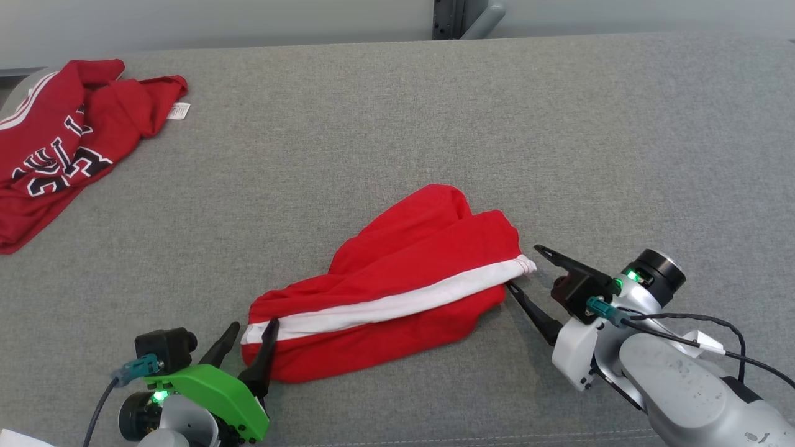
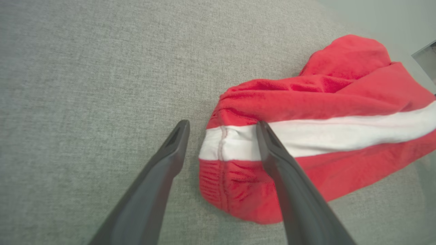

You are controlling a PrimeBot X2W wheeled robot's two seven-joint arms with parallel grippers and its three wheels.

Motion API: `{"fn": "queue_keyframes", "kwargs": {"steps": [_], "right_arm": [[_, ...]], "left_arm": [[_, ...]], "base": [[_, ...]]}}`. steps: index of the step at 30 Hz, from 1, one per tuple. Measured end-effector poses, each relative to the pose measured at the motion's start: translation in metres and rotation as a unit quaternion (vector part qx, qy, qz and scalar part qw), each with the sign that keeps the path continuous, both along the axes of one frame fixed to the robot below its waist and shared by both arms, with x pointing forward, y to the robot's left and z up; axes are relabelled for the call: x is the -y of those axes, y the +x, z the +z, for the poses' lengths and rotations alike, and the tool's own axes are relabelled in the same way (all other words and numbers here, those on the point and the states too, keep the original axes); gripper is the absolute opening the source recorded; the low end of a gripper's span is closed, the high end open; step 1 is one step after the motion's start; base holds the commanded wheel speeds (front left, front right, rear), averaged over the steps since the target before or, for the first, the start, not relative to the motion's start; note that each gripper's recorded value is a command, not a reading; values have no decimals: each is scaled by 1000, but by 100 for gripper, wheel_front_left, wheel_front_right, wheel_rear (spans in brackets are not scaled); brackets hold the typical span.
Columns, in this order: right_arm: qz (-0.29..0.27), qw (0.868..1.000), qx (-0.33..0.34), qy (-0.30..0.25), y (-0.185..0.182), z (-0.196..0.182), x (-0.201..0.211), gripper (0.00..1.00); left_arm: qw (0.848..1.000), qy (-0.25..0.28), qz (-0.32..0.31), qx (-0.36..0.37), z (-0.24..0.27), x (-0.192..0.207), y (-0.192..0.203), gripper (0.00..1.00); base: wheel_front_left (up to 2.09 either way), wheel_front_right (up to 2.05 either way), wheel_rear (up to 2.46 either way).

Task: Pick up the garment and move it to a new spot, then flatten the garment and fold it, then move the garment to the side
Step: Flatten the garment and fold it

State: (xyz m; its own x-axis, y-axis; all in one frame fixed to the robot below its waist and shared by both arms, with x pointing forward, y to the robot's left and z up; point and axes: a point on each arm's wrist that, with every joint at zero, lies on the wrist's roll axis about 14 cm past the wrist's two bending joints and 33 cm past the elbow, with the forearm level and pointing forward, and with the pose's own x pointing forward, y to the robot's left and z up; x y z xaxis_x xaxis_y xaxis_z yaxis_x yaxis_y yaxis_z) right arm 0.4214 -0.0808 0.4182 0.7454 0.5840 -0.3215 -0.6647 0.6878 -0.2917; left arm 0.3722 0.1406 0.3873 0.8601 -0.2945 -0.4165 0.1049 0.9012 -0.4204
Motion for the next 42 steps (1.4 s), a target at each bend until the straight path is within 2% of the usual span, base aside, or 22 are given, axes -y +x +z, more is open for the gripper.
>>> {"fn": "queue_keyframes", "kwargs": {"steps": [14,22,26,27,28,29,30,31,33,34,42], "right_arm": [[5,1000,1,1,4,1,0,100],[16,1000,-5,2,3,-4,-6,89],[17,1000,-8,3,3,-5,-7,69],[17,1000,-9,4,3,-6,-7,49],[18,1000,-9,4,3,-6,-7,38],[17,1000,-11,5,3,-7,-7,28],[15,1000,-12,7,3,-7,-7,7],[15,1000,-12,7,3,-7,-7,0],[14,1000,-14,6,3,-9,-6,0],[13,1000,-15,6,3,-9,-5,0],[5,1000,-12,5,2,-6,1,0]], "left_arm": [[999,-9,-8,-34,3,3,-1,100],[999,-10,-8,-35,7,2,-2,100],[999,-11,-7,-39,7,2,-3,100],[999,-14,-10,-47,5,3,-5,100],[998,-15,-16,-53,2,6,-7,100],[998,-20,-18,-55,2,8,-9,85],[998,-25,-18,-56,2,9,-9,48],[998,-25,-18,-56,2,9,-9,41],[998,-26,-22,-60,1,11,-9,5],[997,-27,-23,-61,0,12,-10,0],[997,-34,-34,-57,2,17,-10,0]], "base": [[0,0,0],[0,0,0],[0,0,0],[0,0,0],[0,0,0],[0,0,0],[0,0,0],[0,0,0],[0,0,0],[0,0,0],[0,0,0]]}}
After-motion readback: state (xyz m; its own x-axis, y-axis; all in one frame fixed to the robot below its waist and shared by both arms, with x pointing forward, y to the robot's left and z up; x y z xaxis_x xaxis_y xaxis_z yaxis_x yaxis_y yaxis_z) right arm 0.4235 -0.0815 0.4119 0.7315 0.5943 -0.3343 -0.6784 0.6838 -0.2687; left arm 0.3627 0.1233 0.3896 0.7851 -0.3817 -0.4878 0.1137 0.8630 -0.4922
